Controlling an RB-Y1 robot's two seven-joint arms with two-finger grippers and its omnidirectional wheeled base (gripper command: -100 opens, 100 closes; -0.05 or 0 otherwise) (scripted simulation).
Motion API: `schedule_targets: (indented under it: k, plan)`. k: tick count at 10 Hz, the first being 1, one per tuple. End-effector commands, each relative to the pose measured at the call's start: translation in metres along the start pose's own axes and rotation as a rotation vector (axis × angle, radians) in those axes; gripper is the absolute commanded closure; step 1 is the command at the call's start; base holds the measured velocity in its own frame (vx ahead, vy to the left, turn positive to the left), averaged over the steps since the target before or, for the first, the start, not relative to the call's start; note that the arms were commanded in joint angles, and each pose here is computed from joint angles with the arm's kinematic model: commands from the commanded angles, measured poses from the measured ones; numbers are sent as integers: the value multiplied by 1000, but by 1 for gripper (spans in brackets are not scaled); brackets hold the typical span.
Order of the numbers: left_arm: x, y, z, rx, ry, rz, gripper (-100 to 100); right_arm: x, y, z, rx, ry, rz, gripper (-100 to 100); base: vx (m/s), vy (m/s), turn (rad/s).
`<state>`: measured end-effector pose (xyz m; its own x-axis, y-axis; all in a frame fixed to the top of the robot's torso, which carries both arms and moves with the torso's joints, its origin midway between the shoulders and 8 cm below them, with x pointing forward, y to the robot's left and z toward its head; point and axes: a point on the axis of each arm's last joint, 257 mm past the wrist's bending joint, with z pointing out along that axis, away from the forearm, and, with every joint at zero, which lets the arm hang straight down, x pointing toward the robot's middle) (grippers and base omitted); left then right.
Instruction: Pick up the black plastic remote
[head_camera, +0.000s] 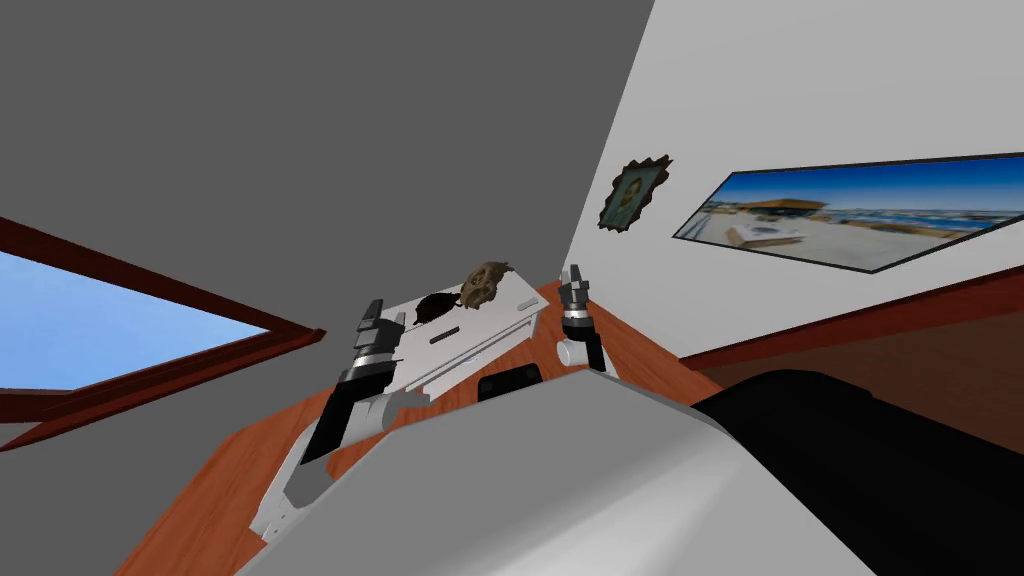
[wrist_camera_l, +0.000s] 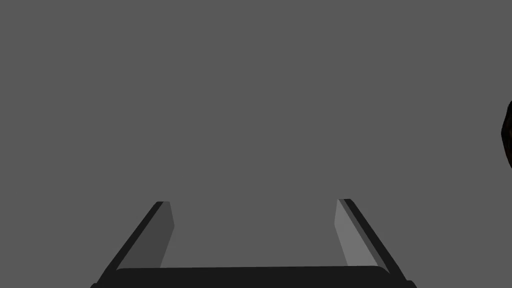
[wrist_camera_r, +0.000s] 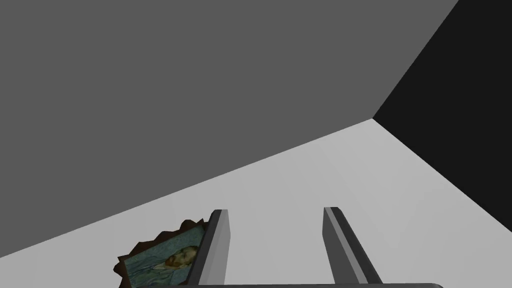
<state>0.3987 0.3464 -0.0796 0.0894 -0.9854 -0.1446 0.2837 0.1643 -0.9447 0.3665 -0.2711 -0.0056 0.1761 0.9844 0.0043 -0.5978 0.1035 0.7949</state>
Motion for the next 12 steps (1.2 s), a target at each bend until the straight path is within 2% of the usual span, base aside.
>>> schedule_targets:
  k: [1,2,3,5,6,7,8,9,10,11,12]
  plan:
    - [-16,30,-2,-88,-12,15,-100,0,0,0,0,0,0,0,-82,102,-318]
    - [-17,34,-3,-101,-14,15,-100,0,0,0,0,0,0,0,-67,77,-117]
    - [-32,54,-5,-163,-27,25,-100,0,0,0,0,0,0,0,-77,64,-235]
    - [-33,58,-6,-180,-29,25,-100,0,0,0,0,0,0,0,-49,46,-65]
    - [-50,79,-11,-245,-47,33,-100,0,0,0,0,0,0,0,-44,26,-274]
    - [-51,83,-12,-261,-49,33,-100,0,0,0,0,0,0,0,-58,49,-153]
    - [-69,104,-19,-331,-72,38,-100,0,0,0,0,0,0,0,-76,78,-202]
    - [-70,108,-20,-345,-74,38,-100,0,0,0,0,0,0,0,-65,69,-208]
    - [-90,127,-28,-405,-100,39,-100,0,0,0,0,0,0,0,-68,66,-366]
    - [-91,133,-31,-429,-103,39,-100,0,0,0,0,0,0,0,-52,66,-151]
    - [-111,149,-40,-486,-132,37,-100,0,0,0,0,0,0,0,-64,53,-294]
